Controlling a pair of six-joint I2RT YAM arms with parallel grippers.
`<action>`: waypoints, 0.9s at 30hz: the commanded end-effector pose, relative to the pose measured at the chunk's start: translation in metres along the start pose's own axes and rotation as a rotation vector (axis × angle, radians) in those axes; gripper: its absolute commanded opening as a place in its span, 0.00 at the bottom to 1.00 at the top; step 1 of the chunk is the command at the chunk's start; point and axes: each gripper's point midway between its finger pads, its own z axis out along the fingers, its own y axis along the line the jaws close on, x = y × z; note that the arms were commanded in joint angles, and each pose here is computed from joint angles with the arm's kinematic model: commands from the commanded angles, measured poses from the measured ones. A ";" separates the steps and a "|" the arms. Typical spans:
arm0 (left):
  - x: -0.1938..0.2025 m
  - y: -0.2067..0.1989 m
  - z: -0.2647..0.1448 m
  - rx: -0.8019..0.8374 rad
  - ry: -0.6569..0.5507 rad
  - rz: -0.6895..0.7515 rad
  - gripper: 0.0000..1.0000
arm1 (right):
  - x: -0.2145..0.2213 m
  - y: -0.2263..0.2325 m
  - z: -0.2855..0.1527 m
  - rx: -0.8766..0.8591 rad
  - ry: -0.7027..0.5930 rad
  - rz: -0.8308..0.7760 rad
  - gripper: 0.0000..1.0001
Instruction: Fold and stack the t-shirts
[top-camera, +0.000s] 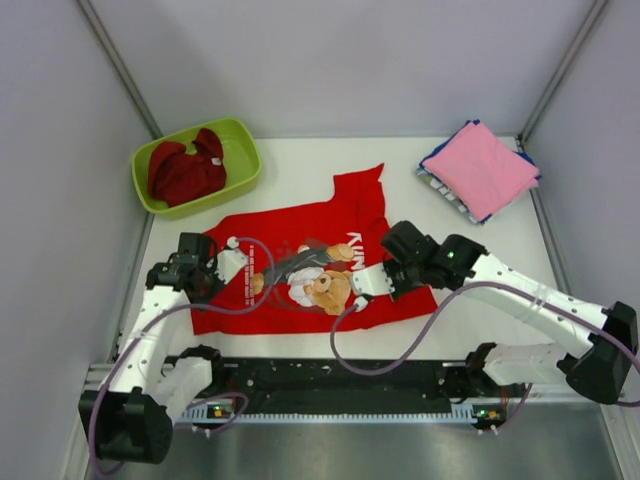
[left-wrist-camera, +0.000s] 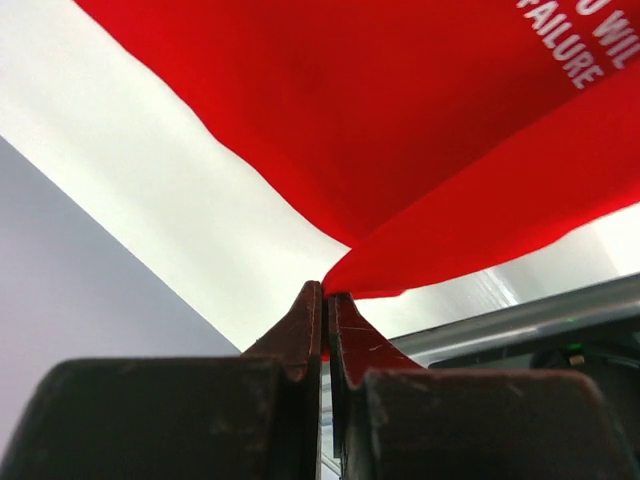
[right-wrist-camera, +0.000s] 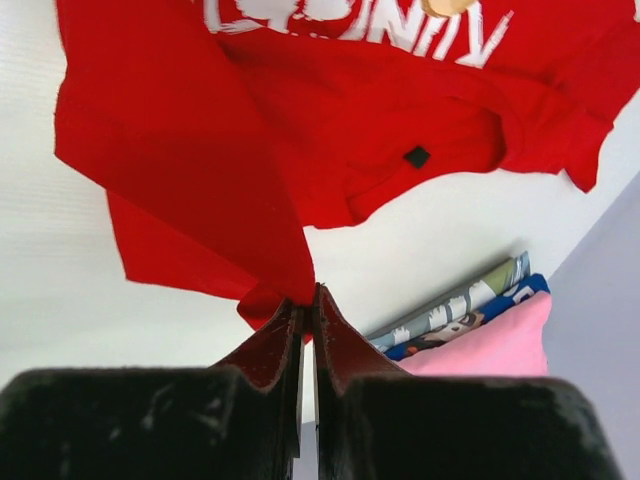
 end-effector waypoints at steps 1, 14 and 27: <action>0.004 0.023 0.011 -0.137 0.033 -0.064 0.00 | -0.001 -0.043 0.000 0.117 -0.058 0.040 0.00; -0.005 0.032 0.031 -0.171 0.032 -0.129 0.00 | 0.037 -0.103 0.023 0.256 0.109 0.253 0.00; -0.001 0.030 0.053 -0.159 0.094 -0.144 0.00 | 0.023 -0.051 0.022 0.136 0.031 0.357 0.00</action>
